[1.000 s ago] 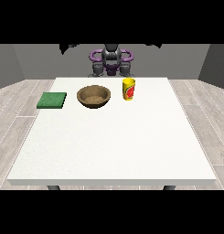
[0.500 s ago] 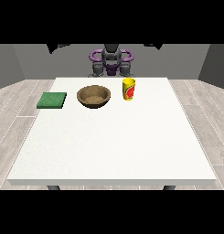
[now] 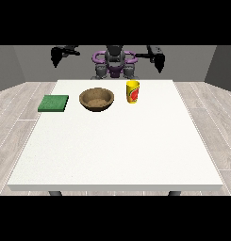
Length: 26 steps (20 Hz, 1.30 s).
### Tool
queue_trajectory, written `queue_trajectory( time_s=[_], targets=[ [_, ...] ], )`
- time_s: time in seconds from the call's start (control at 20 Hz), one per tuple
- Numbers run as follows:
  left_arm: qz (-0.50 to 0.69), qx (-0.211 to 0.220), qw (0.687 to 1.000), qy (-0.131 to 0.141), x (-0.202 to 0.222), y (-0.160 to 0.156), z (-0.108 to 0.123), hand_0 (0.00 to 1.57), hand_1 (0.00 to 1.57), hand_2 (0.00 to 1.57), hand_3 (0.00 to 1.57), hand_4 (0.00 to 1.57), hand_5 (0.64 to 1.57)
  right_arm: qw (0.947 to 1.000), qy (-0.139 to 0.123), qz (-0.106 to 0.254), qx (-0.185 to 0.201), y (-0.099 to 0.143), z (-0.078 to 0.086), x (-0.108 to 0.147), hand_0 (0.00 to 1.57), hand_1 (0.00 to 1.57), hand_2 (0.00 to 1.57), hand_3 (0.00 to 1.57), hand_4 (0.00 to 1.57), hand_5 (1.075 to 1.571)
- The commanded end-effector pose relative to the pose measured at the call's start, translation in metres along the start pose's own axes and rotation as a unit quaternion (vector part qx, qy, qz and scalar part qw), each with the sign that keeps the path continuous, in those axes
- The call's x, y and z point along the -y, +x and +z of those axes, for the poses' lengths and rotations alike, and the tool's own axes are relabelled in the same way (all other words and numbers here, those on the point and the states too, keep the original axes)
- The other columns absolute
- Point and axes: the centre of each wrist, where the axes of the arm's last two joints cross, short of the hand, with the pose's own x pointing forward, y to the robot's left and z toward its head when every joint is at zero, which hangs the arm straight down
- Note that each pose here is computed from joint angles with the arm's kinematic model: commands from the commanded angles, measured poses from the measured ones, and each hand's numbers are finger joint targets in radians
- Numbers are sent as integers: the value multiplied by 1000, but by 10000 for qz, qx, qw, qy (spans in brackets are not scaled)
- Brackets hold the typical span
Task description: Pick the cup and pour the ball into the bowl, then pick the bowl and place it on the pad
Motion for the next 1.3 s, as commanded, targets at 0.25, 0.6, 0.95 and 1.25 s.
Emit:
queue_trajectory(
  time_s=[0.25, 0.6, 0.95, 1.25],
  targets=[
    [-144, 297, 9994, 119, 44, -67, 11, 0, 0, 0, 0, 0, 1517, 9988, 232, 85, 418, -2, -18, 8, 0, 0, 0, 0, 0, 1571],
    [-176, 517, 9980, 329, 16, -100, 0, 0, 0, 0, 0, 0, 1518, 9980, 263, -72, 567, -15, -13, 26, 0, 0, 0, 0, 0, 1570],
    [-245, 274, 9990, 263, 35, -126, -1, 0, 0, 0, 0, 0, 1520, 9987, 211, -29, 470, -26, -27, 13, 0, 0, 0, 0, 0, 1571],
    [-359, 445, 9977, 353, 47, -128, -19, 0, 0, 0, 0, 0, 1526, 9968, 415, -59, 684, -36, -22, 8, 0, 0, 0, 0, 0, 1571]
  ],
)
